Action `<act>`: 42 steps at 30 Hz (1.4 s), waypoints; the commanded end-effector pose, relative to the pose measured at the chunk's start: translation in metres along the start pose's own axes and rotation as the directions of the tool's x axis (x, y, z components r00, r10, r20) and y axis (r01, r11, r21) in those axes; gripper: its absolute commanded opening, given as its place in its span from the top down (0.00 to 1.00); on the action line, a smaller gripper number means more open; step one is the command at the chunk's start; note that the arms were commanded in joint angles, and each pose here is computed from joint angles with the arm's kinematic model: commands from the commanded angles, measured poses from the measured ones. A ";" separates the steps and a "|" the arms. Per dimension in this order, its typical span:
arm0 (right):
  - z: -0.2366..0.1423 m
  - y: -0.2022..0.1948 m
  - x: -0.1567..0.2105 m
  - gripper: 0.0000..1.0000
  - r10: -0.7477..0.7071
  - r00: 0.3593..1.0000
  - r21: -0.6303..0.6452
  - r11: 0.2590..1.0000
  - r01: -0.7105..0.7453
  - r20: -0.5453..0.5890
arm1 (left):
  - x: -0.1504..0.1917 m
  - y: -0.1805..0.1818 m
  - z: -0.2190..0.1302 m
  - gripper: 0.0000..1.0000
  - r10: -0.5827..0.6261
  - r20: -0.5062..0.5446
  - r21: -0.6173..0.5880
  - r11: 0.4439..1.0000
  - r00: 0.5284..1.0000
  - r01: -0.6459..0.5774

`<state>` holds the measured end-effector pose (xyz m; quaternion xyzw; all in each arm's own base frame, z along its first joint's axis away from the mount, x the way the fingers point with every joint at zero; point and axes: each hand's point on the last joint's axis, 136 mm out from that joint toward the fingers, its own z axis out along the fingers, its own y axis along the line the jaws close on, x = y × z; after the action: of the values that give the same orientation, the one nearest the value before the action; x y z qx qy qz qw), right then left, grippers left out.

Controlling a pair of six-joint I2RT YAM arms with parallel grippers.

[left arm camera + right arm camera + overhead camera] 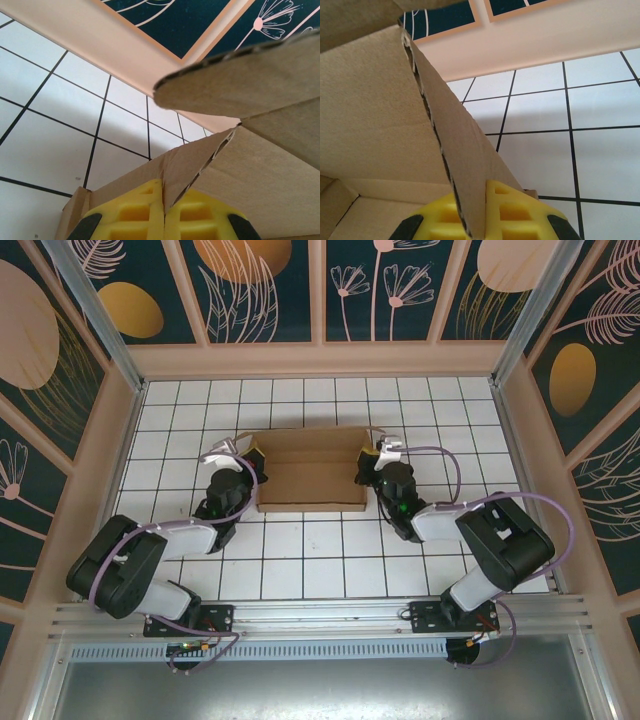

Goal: Fold the paper box

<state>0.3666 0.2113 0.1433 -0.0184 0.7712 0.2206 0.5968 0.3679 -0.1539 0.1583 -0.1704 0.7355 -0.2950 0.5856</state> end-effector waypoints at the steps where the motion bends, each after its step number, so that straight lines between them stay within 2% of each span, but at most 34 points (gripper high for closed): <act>1: -0.012 0.026 0.041 1.00 -0.009 0.990 -0.106 0.994 -0.006 -0.140 | 0.080 0.039 -0.021 1.00 0.003 -0.289 -0.087 0.996 0.957 -0.030; 9: -0.011 0.034 0.049 1.00 0.040 0.983 -0.092 0.994 -0.057 -0.178 | 0.091 0.049 -0.030 1.00 -0.017 -0.314 -0.099 0.995 0.949 -0.015; 21: -0.031 0.014 0.087 1.00 -0.027 0.986 -0.048 0.999 0.019 -0.165 | 0.097 0.064 -0.039 1.00 -0.019 -0.320 -0.145 0.989 0.947 -0.029; 30: -0.039 0.008 0.090 1.00 -0.030 0.990 -0.042 0.999 0.024 -0.139 | 0.106 0.078 -0.043 1.00 -0.019 -0.336 -0.180 0.983 0.942 -0.044; 35: -0.042 0.006 0.095 1.00 -0.044 0.988 -0.039 0.999 0.038 -0.151 | 0.101 0.086 -0.046 1.00 -0.041 -0.309 -0.231 0.972 0.950 -0.033; 42: -0.033 -0.005 0.085 1.00 -0.150 0.981 0.007 0.988 0.152 -0.121 | 0.100 0.062 -0.039 1.00 -0.022 -0.336 -0.137 0.990 0.942 -0.026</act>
<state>0.3235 0.2192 0.1265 -0.0299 0.7431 0.2265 0.6290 0.3465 -0.1439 0.1316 -0.2004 0.7375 -0.3076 0.5668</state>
